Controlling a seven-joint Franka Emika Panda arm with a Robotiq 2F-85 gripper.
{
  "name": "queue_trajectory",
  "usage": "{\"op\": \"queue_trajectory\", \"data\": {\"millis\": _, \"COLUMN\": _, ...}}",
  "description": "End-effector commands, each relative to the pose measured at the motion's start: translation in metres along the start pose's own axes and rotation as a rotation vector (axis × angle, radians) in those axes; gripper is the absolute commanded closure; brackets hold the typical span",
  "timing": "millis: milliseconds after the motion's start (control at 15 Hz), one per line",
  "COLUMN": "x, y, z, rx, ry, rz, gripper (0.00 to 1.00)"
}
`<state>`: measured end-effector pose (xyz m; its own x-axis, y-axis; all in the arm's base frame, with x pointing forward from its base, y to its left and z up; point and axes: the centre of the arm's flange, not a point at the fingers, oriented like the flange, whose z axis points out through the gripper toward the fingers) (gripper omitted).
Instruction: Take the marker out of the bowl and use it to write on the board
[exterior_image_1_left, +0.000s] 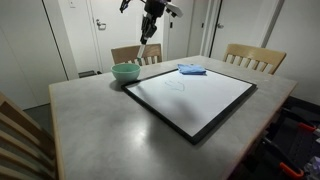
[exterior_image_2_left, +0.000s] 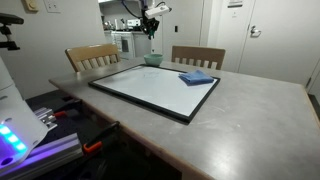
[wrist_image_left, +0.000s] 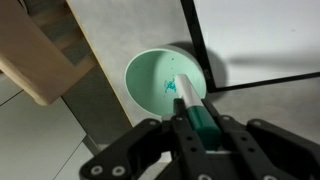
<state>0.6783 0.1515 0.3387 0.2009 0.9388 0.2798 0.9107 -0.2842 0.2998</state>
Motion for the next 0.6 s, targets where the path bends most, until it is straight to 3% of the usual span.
{"op": "queue_trajectory", "data": {"millis": 0, "x": -0.012, "y": -0.005, "z": 0.024, "rx": -0.042, "ry": 0.094, "rz": -0.011, "gripper": 0.95}}
{"op": "queue_trajectory", "data": {"millis": 533, "x": -0.038, "y": -0.002, "z": 0.072, "rx": -0.038, "ry": 0.169, "rz": 0.018, "gripper": 0.95}}
